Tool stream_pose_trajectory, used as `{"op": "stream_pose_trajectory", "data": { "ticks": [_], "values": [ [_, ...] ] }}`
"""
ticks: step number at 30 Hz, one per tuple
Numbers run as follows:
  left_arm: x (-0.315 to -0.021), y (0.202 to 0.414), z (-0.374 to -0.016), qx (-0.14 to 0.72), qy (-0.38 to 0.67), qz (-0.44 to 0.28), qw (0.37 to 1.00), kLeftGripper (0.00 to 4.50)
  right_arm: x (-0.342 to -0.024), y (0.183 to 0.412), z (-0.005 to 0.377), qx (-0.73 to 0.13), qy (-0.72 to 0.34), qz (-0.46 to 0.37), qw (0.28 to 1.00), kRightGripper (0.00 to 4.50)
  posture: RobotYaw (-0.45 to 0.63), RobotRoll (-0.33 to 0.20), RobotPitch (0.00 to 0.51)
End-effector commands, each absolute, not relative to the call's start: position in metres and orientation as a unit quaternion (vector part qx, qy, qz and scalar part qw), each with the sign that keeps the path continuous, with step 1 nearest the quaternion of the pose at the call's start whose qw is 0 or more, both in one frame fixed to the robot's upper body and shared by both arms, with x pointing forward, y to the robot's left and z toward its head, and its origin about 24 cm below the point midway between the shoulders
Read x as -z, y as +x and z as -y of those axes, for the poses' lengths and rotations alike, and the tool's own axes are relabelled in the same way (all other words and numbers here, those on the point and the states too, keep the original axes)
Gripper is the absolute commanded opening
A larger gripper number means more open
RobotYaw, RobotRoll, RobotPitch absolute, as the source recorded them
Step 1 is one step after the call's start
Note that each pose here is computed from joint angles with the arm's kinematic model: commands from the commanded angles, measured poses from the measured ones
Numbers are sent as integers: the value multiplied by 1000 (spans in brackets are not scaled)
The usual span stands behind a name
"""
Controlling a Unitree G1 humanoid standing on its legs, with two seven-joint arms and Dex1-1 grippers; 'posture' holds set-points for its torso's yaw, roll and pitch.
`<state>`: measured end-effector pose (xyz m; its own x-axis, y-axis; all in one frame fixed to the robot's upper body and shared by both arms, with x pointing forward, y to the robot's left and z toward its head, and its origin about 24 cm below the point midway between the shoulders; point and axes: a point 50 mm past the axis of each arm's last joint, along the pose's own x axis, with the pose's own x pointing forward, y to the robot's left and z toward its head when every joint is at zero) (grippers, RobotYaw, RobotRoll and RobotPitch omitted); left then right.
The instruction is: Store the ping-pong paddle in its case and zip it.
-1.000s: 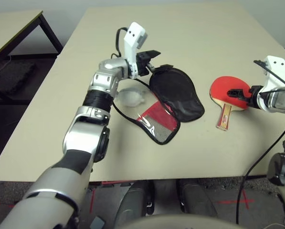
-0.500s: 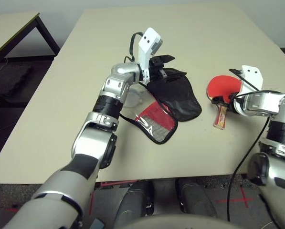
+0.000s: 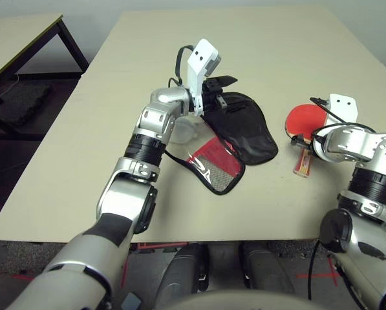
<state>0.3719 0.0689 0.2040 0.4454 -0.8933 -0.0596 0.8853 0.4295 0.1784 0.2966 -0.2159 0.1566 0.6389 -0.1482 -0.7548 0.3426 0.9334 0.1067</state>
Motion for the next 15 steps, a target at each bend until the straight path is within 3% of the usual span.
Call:
{"op": "stream_pose_trajectory", "data": {
  "ticks": [1,14,15],
  "values": [
    [-199,371,-68,528,85,19,845,4500,-150,292,216,133,104,-422,891,4485,-135,0,113],
    [-185,358,-71,573,115,-13,811,4500,-144,284,200,121,108,-482,861,4485,-114,0,117],
    [-183,357,-72,577,120,-18,807,4500,-144,284,200,122,106,-485,859,4337,-111,0,117]
  ]
}}
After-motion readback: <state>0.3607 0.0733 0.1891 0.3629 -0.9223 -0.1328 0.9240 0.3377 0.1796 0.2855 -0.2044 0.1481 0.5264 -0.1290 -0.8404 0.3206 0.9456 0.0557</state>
